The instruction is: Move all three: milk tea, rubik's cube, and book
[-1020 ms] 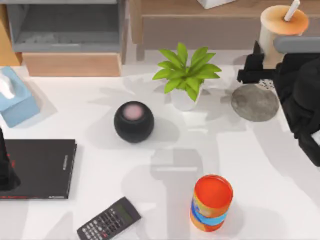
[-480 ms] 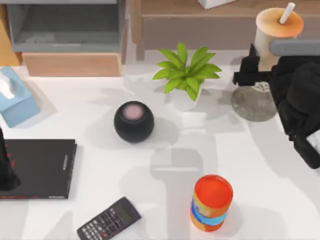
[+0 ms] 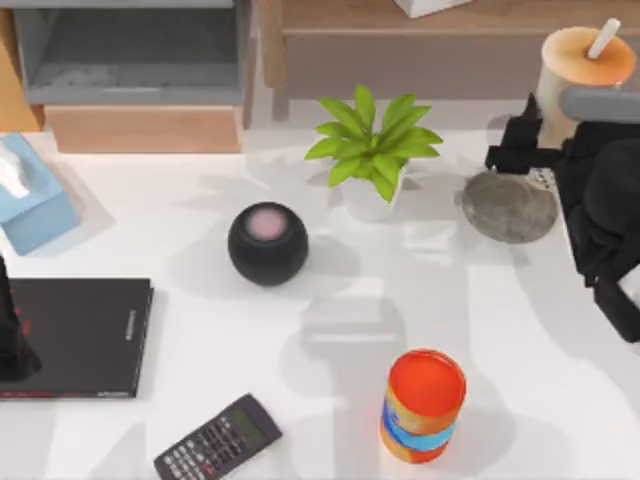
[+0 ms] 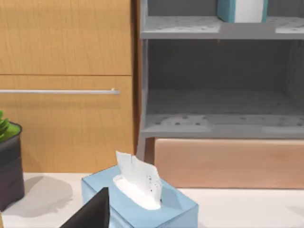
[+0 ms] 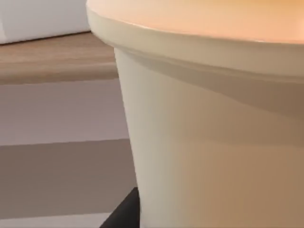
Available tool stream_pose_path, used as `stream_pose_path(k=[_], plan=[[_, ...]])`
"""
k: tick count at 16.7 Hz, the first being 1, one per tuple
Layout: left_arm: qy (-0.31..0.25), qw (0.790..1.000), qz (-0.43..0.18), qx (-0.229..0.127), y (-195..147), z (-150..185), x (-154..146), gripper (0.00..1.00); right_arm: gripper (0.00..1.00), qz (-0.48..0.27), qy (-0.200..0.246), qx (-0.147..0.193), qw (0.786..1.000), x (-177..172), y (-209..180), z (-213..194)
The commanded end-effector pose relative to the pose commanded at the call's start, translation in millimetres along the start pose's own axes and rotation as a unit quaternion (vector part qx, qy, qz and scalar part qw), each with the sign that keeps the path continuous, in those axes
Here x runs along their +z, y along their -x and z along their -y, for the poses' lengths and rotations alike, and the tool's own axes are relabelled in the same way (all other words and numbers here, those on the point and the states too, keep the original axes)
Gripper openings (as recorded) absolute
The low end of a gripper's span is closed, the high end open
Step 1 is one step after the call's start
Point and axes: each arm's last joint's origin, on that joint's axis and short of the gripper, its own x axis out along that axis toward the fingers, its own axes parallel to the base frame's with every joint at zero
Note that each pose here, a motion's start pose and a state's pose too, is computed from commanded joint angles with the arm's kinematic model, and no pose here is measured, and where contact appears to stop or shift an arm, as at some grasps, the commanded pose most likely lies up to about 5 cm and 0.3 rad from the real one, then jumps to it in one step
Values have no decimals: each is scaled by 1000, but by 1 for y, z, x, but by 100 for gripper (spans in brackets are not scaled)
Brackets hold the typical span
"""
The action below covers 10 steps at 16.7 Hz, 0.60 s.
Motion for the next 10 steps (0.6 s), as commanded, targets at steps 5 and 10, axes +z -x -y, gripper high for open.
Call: stream_pose_path(k=[5,10], plan=[[0,1000,0,0,0,0,0,100,0,-2,23,57,998,-15,7,-18],[0,1000,0,0,0,0,0,100,8,-2,23,57,998,-15,7,-19]])
